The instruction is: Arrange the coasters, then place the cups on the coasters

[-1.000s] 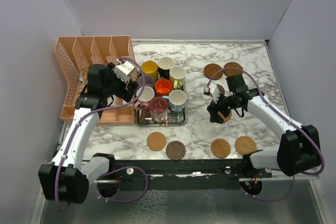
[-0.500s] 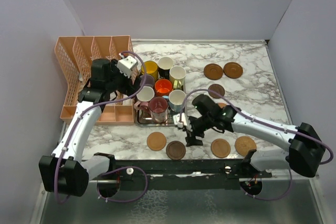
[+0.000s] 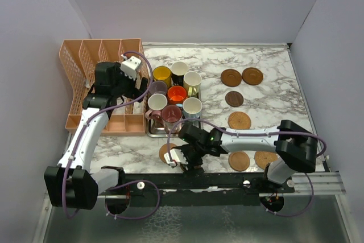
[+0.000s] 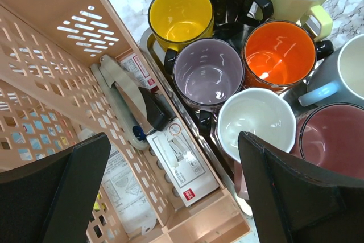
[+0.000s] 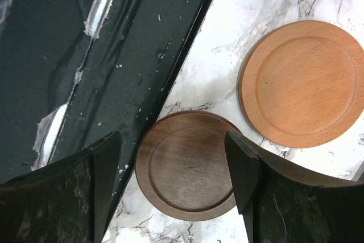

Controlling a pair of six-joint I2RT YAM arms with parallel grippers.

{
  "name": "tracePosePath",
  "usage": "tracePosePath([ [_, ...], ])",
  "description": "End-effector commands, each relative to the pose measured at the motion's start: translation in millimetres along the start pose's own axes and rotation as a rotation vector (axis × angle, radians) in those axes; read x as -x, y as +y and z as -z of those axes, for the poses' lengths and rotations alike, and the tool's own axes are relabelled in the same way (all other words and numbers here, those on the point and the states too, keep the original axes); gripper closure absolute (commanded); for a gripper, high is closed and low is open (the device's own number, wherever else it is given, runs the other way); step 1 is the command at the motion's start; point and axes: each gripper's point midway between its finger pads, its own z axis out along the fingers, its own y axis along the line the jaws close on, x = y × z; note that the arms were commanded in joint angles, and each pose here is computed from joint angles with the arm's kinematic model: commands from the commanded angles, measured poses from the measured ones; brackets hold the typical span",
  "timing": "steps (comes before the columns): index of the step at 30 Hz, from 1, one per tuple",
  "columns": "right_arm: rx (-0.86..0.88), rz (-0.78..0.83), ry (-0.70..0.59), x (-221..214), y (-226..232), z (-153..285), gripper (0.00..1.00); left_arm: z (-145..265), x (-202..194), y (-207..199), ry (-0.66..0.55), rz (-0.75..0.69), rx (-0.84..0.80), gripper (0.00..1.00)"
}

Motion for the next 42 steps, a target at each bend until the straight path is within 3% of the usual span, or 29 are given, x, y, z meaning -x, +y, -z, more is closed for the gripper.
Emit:
tracePosePath([
  [1,-0.070,0.064,-0.005,12.1,-21.1,-2.4,0.25,6.7,16.8,-2.1,-0.077,-0.015,-0.004,0.01],
  [21,-0.090,0.006,0.176,-43.4,-15.1,-9.8,0.27,5.6,17.3,-6.1,-0.092,-0.026,-0.027,0.01],
  [26,-0.115,0.001,0.216,-58.3,-10.7,1.3,0.29,5.5,17.5,-7.2,-0.093,-0.028,-0.034,0.01],
  [42,-0.208,-0.235,0.252,-135.2,-16.7,80.2,0.32,7.2,19.5,-9.4,-0.102,-0.027,-0.043,0.01],
])
